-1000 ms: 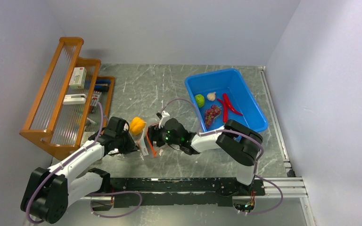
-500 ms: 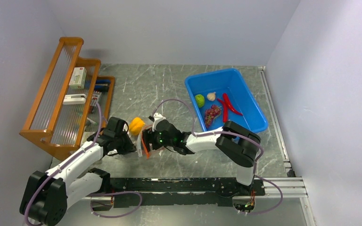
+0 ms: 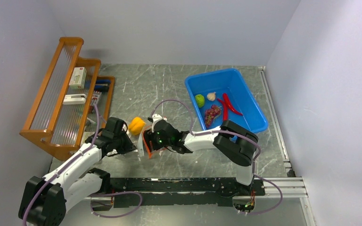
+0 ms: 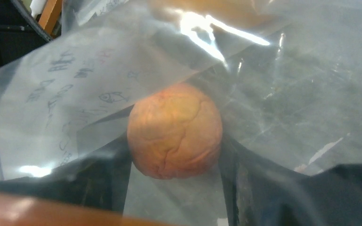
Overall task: Open the zip-top bag and remove the fake food
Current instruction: Pick up the fake fruit from the zipper food storage bag.
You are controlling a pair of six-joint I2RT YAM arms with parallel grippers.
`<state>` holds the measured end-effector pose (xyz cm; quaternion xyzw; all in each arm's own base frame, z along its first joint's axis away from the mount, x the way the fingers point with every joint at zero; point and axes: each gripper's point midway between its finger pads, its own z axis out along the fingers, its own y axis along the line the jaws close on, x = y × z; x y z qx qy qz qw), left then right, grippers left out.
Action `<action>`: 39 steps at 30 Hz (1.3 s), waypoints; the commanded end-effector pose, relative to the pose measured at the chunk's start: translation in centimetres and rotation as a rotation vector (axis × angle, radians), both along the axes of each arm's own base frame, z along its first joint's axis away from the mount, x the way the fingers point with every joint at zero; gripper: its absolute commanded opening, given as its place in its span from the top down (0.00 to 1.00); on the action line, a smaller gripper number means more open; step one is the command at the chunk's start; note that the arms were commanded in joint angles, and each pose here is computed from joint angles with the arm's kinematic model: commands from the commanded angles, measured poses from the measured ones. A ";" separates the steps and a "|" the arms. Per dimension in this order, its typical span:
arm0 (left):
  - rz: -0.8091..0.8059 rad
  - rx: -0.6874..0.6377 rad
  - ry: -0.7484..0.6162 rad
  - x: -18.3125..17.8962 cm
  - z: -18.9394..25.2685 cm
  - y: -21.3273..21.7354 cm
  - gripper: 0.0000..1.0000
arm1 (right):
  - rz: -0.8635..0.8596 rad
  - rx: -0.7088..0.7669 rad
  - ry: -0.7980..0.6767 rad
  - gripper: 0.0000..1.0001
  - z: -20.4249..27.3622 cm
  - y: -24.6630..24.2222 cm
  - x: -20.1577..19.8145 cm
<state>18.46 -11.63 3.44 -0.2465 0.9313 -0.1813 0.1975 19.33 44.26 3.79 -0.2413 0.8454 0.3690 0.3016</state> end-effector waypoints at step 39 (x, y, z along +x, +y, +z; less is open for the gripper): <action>-0.005 -0.112 -0.133 0.9 4.4 -1.2 0.60 | -0.343 -0.181 -0.329 0.52 10.9 -12.1 4.2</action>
